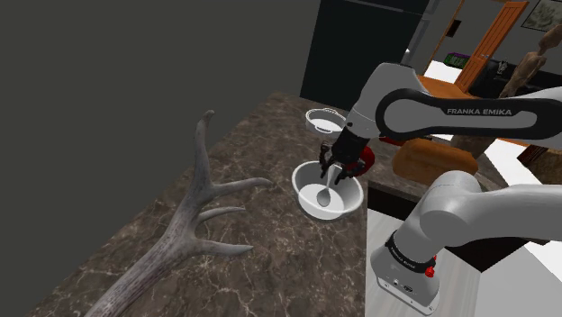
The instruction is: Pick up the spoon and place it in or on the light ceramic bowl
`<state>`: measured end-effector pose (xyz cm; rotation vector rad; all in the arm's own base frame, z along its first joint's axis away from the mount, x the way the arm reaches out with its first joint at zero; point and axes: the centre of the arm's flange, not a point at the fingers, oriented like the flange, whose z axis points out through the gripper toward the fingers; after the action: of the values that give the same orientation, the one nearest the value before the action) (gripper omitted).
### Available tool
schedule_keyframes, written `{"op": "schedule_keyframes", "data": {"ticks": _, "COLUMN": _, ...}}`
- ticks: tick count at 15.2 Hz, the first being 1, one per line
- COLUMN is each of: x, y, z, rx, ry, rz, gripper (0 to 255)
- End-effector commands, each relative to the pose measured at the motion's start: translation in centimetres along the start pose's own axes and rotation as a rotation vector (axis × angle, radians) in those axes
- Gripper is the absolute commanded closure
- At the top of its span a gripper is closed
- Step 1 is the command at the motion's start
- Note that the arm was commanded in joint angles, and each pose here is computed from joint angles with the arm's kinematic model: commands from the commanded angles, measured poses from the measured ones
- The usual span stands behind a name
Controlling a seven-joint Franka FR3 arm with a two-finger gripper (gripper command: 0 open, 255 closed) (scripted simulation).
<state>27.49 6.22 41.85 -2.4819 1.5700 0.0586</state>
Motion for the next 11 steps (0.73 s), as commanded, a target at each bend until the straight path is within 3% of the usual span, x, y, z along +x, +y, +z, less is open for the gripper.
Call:
{"op": "schedule_keyframes", "data": {"ticks": 1, "x": 0.0, "y": 0.0, "z": 0.0, "rx": 0.000, "ry": 0.000, "rz": 0.000, "gripper": 0}}
{"op": "schedule_keyframes", "data": {"ticks": 5, "x": 0.0, "y": 0.0, "z": 0.0, "rx": 0.000, "ry": 0.000, "rz": 0.000, "gripper": 0}}
{"op": "schedule_keyframes", "data": {"ticks": 9, "x": 0.0, "y": 0.0, "z": -5.0, "rx": 0.000, "ry": 0.000, "rz": 0.000, "gripper": 0}}
{"op": "schedule_keyframes", "data": {"ticks": 11, "x": 0.0, "y": 0.0, "z": -5.0, "rx": 0.000, "ry": 0.000, "rz": 0.000, "gripper": 0}}
